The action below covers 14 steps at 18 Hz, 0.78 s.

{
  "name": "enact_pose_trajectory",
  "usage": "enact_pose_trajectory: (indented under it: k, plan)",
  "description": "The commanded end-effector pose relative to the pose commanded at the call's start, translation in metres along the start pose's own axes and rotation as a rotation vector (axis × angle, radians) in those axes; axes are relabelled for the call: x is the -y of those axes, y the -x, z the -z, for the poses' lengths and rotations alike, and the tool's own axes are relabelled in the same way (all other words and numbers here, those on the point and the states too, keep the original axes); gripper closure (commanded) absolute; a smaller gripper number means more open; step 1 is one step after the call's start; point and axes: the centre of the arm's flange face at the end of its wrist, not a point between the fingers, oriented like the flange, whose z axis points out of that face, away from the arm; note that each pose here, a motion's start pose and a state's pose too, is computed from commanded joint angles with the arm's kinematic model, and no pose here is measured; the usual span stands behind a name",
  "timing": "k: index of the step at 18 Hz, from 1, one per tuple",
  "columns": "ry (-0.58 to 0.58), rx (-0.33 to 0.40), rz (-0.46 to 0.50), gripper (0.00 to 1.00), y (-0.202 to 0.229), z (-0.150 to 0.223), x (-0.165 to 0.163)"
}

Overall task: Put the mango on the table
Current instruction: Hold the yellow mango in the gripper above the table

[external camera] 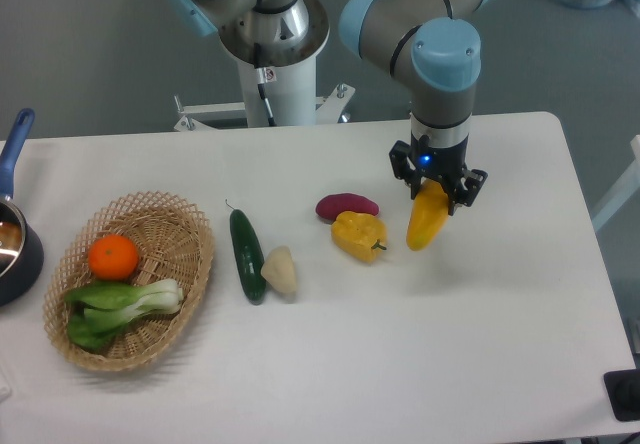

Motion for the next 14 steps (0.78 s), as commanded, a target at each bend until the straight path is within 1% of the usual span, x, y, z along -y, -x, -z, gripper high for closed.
enact_pose_trajectory:
  k: [5, 14]
  plan:
    - [-0.004, 0.007, -0.009, 0.69, 0.0004, 0.0044, 0.0053]
    - [-0.01, -0.003, -0.015, 0.69, -0.0046, 0.002, 0.0097]
